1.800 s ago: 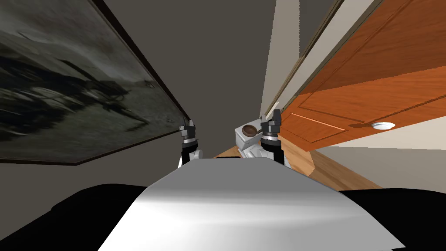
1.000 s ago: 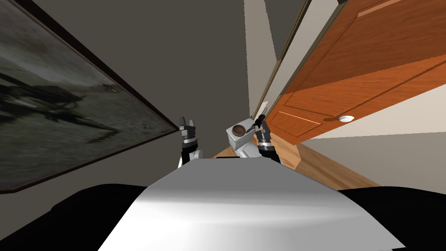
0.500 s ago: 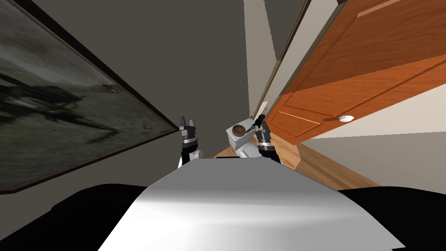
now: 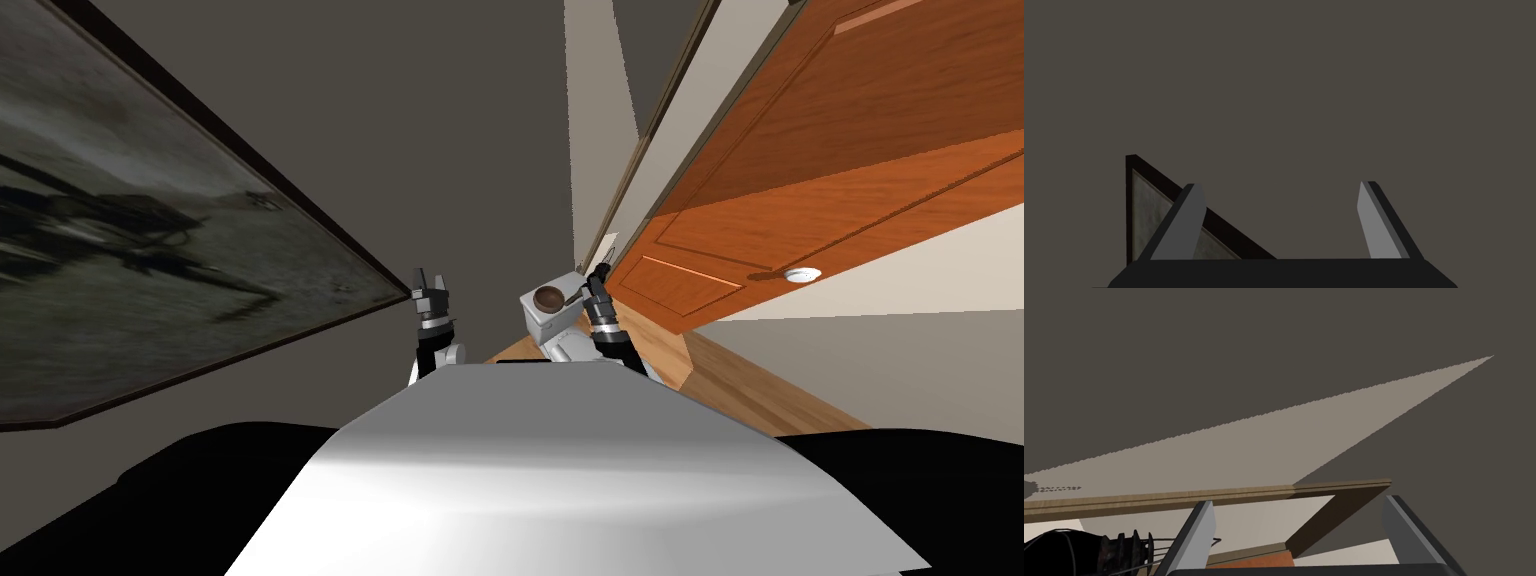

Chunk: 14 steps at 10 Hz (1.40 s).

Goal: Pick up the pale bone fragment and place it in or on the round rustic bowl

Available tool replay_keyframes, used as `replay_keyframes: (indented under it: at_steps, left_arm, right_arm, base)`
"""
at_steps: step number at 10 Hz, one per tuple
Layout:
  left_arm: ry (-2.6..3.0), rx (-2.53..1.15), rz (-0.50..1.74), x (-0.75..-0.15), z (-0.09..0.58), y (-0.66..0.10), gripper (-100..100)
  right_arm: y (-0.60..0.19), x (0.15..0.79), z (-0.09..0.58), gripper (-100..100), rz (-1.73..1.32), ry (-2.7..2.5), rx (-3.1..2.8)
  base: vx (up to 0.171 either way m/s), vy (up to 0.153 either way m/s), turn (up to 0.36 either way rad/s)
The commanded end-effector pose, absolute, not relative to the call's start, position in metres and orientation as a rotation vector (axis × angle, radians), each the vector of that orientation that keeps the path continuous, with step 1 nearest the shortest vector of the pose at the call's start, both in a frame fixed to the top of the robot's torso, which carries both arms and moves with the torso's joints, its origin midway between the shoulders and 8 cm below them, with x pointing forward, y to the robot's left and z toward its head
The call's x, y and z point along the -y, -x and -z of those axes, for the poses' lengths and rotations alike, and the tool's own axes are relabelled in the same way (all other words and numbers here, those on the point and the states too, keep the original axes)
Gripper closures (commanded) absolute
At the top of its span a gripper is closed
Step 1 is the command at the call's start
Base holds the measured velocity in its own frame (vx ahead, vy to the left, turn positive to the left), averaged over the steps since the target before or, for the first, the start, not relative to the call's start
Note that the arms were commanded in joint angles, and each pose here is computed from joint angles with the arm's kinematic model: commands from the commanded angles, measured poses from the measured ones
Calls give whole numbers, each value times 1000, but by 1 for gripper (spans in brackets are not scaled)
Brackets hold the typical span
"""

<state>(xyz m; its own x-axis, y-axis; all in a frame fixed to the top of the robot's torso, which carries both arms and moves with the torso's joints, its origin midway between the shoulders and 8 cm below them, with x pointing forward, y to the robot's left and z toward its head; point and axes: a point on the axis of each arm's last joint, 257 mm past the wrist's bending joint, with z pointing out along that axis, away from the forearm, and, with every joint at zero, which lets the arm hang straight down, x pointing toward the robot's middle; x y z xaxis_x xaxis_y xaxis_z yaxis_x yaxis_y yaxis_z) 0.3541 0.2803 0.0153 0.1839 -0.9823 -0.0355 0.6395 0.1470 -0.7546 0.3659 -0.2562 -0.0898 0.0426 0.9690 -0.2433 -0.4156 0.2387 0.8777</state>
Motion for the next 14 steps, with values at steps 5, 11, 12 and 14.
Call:
replay_keyframes:
  at_steps: [5, 11, 12, 14]
  left_arm:
    - [687, -617, 1279, -280, -15, -354, 0]
    - [687, -617, 1280, -280, -15, -354, 0]
    - [687, -617, 1279, -280, -15, -354, 0]
    - [687, -617, 1279, -280, -15, -354, 0]
  right_arm:
    - [-367, 252, 90, -100, -1194, -688, -1027]
    - [-366, 250, 102, -100, -1132, -616, -1105]
    - [-366, 249, 108, -100, -1102, -581, -1141]
    - [-364, 248, 122, -100, -1030, -490, -1224]
  base:
    - [-2, -2, 6]
    - [-7, 1, 14]
    - [-40, -11, 57]
    - [-46, -9, 71]
